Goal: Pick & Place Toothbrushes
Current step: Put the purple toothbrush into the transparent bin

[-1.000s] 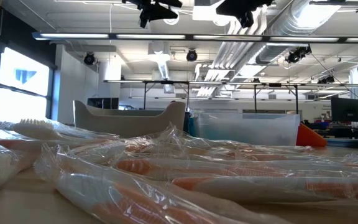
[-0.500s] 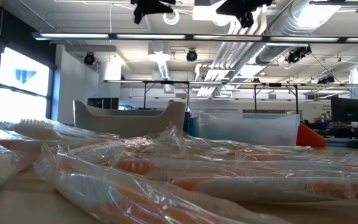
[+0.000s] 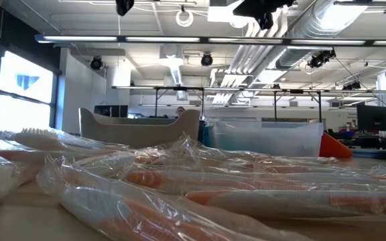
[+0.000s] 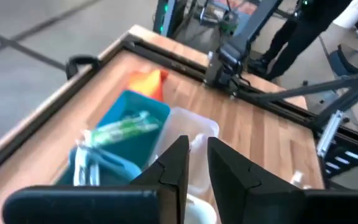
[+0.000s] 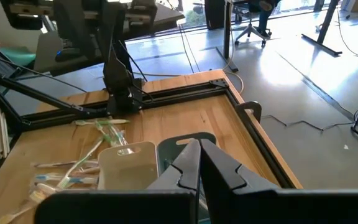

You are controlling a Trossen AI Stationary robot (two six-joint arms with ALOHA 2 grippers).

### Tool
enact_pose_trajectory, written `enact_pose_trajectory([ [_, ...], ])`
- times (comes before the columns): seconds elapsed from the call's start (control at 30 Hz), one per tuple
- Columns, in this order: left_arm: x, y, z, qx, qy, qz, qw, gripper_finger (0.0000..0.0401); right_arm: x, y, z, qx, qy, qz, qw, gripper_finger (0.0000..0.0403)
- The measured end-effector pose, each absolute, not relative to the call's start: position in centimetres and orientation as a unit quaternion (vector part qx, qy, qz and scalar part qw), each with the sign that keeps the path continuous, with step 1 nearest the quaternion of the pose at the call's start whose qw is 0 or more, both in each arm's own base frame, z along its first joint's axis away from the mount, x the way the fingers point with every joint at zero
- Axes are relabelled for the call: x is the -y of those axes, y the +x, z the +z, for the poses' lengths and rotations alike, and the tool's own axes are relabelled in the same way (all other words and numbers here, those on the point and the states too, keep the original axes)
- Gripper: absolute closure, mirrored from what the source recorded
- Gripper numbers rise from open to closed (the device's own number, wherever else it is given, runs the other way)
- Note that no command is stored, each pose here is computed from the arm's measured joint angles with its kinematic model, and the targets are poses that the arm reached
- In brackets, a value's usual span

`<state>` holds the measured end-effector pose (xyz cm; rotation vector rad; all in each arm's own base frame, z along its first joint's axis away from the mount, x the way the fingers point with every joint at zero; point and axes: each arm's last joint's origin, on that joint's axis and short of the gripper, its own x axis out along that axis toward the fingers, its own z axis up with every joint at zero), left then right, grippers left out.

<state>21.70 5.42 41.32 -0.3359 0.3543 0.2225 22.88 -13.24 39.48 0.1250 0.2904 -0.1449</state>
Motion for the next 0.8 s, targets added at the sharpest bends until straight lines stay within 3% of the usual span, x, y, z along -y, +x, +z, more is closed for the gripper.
enact_pose_trajectory([
  [0.37, -2.9, 21.0, 39.5, -0.282, -0.236, 0.094, 0.925, 0.0346, 13.5, 22.7, 39.5, -0.144, 0.062, -0.077, 0.985, 0.0398],
  [0.8, -2.1, 21.0, 39.4, -0.285, -0.250, 0.104, 0.919, 0.0346, 13.7, 22.6, 39.5, -0.144, 0.063, -0.083, 0.984, 0.0398],
])
